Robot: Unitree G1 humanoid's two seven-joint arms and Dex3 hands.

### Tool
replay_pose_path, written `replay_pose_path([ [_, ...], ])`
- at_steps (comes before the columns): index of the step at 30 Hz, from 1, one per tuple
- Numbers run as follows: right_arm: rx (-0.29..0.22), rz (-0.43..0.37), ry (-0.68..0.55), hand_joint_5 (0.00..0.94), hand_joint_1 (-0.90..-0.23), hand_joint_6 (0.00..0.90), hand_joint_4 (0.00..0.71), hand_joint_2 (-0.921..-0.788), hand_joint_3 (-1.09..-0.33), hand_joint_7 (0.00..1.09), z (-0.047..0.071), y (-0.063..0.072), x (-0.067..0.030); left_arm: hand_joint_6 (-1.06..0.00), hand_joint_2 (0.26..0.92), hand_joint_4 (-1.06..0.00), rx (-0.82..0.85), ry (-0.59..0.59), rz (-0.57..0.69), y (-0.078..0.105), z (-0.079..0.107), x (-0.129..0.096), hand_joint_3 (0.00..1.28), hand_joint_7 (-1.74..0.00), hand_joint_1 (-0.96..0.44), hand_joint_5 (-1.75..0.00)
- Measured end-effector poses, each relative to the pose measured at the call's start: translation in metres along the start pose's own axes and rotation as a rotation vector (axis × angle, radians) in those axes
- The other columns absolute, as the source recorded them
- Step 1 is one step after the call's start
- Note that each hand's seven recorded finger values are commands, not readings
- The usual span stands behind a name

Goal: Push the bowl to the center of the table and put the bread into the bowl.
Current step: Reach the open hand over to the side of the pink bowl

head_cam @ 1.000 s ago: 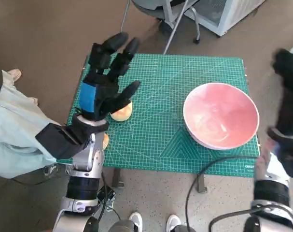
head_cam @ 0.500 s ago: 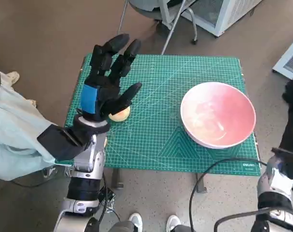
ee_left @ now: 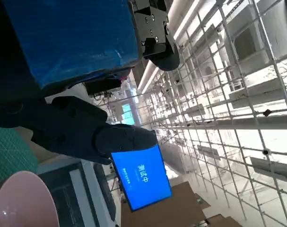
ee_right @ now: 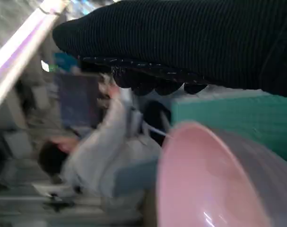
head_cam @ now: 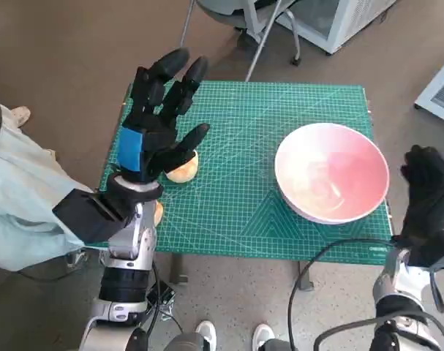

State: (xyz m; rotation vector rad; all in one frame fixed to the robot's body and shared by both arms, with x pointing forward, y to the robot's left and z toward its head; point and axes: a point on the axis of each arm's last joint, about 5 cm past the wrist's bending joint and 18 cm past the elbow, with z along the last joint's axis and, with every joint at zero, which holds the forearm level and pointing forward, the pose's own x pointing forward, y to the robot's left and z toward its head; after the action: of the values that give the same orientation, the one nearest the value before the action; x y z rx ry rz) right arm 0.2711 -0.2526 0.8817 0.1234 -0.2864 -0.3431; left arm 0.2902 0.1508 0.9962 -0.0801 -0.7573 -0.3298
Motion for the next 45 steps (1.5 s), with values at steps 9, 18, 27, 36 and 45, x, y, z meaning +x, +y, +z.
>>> replay_pose_path([
  [9, 0.267, -0.039, 0.187, 0.0, -0.389, 0.122, 0.218, -0.921, -0.877, 0.5, -0.02, 0.03, -0.0086, -0.14, 0.921, -0.36, 0.013, 0.013, 0.015, 0.003, -0.001, -0.005, 0.3, -0.63, -0.34, -0.03],
  [18, 0.452, -0.019, 0.209, 0.001, -0.381, 0.089, 0.205, -0.921, -0.877, 0.56, -0.017, 0.056, 0.0007, -0.19, 0.921, -0.37, 0.02, 0.019, 0.019, 0.005, 0.0, -0.008, 0.29, -0.55, -0.35, -0.02],
  [27, 0.497, -0.002, 0.207, 0.002, -0.382, 0.082, 0.208, -0.921, -0.868, 0.6, -0.011, 0.068, 0.0094, -0.21, 0.921, -0.38, 0.035, 0.017, 0.03, 0.009, 0.002, -0.013, 0.29, -0.52, -0.36, -0.01],
  [36, 0.54, 0.015, 0.24, 0.009, -0.416, 0.09, 0.235, -0.921, -0.818, 0.65, 0.001, 0.096, 0.0227, -0.27, 0.921, -0.38, 0.057, 0.018, 0.05, 0.014, 0.003, -0.021, 0.27, -0.41, -0.38, 0.0],
  [45, 0.582, 0.088, 0.233, 0.003, -0.438, 0.033, 0.22, -0.921, -0.81, 0.77, 0.017, 0.123, 0.0355, -0.28, 0.921, -0.37, 0.066, 0.036, 0.066, 0.015, 0.002, -0.032, 0.27, -0.37, -0.39, 0.0],
])
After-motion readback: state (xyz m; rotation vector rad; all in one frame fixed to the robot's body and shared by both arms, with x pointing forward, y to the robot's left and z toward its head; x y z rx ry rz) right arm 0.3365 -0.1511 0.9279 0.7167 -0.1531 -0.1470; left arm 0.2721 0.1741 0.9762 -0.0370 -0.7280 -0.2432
